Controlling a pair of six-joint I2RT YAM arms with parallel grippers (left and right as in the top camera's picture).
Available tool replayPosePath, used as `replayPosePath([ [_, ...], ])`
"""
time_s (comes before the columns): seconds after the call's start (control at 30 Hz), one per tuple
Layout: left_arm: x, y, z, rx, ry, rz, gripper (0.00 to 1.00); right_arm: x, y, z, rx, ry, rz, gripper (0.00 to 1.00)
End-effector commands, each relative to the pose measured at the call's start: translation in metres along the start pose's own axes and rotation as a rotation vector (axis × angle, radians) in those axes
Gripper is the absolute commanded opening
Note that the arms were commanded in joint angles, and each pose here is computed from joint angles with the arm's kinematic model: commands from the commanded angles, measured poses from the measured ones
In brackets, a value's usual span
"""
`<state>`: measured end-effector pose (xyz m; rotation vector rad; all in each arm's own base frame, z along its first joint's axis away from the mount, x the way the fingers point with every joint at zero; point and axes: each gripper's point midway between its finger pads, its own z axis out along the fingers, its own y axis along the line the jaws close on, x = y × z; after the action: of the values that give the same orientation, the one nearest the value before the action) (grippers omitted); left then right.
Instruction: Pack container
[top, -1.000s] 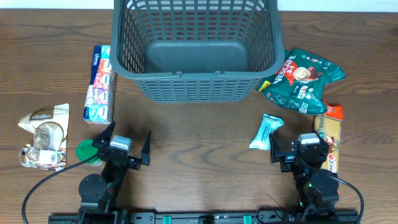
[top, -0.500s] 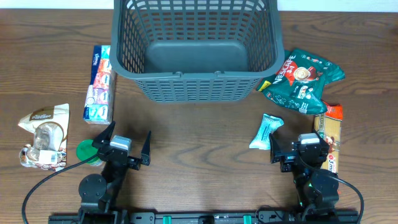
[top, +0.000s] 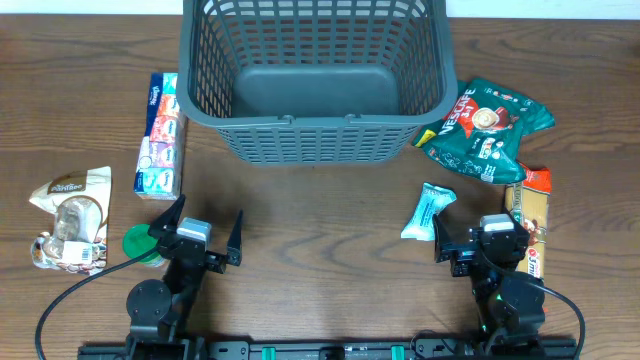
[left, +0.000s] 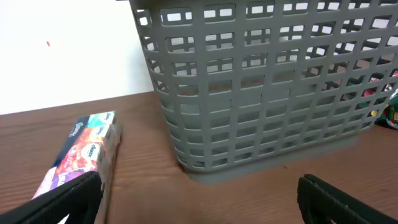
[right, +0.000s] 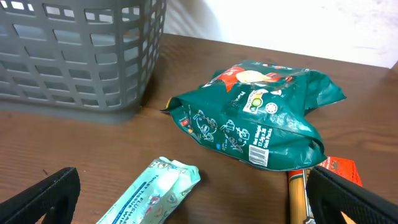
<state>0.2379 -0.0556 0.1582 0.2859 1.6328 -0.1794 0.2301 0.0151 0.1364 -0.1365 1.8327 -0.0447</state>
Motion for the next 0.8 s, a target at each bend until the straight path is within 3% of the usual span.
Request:
replayPosePath([
  [0.0,0.015,-0.005,0.001,0.027,0.044,0.010,0.98,0.001,-0.002,0.000,0.007,-0.002,0.000,0.99],
  [0.5,0.015,-0.005,0.001,0.024,0.042,0.008,0.99,0.001,-0.002,0.000,0.007,-0.001,0.068,0.99],
  [0.63,0.015,-0.001,0.001,0.005,0.044,-0.080,0.99,0.002,0.000,0.001,-0.001,0.007,0.286,0.99],
  [0.77,0.011,0.017,-0.002,-0.106,0.041,-0.293,0.99,-0.005,0.012,-0.002,-0.079,0.010,0.362,0.99],
])
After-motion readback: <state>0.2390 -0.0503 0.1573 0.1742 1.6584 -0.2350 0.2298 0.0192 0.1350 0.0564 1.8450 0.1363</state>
